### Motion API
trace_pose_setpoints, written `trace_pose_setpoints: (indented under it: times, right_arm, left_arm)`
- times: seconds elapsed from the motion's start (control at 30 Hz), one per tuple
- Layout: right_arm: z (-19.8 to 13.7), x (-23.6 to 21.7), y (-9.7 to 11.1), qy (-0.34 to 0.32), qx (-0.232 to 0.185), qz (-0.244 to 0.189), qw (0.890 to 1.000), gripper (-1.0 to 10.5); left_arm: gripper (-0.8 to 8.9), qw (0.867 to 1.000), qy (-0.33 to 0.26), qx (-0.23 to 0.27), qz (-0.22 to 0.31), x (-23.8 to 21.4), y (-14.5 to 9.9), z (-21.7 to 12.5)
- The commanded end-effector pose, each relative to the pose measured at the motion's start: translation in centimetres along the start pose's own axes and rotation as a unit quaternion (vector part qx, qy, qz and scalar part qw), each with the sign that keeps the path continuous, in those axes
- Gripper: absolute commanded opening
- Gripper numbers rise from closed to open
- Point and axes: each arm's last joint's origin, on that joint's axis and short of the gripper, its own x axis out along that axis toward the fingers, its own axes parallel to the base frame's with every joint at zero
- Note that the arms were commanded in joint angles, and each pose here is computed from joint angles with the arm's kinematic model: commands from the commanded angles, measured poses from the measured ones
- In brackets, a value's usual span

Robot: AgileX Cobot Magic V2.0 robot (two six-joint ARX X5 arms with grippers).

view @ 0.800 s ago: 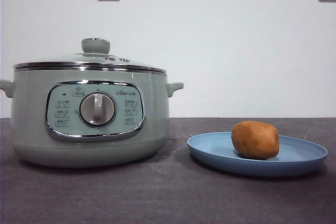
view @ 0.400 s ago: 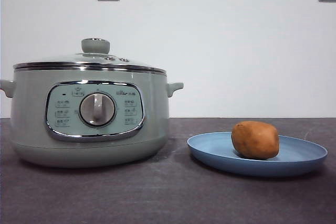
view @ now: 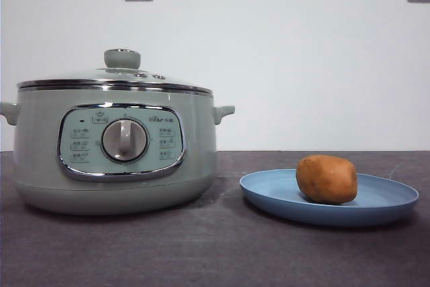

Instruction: Take the potato out from the steamer,put the potato on the plate,close the lid

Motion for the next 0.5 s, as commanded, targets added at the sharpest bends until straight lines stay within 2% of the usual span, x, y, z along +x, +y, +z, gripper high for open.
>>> trace_pose_setpoints:
  times: [0.03,0.5]
  right_arm:
    - [-0.45,0.1,-0.05,0.009,0.004,-0.001,1.0,0.0]
    - [-0.47,0.11,0.09,0.01,0.003,0.006,1.0,0.0]
  left_arm:
    - [0.0,1.0,0.004,-0.004,0.002,0.12,0.1,-0.38]
    - [0.0,1.0,0.004,-0.003,0.002,0.12,0.1,-0.38]
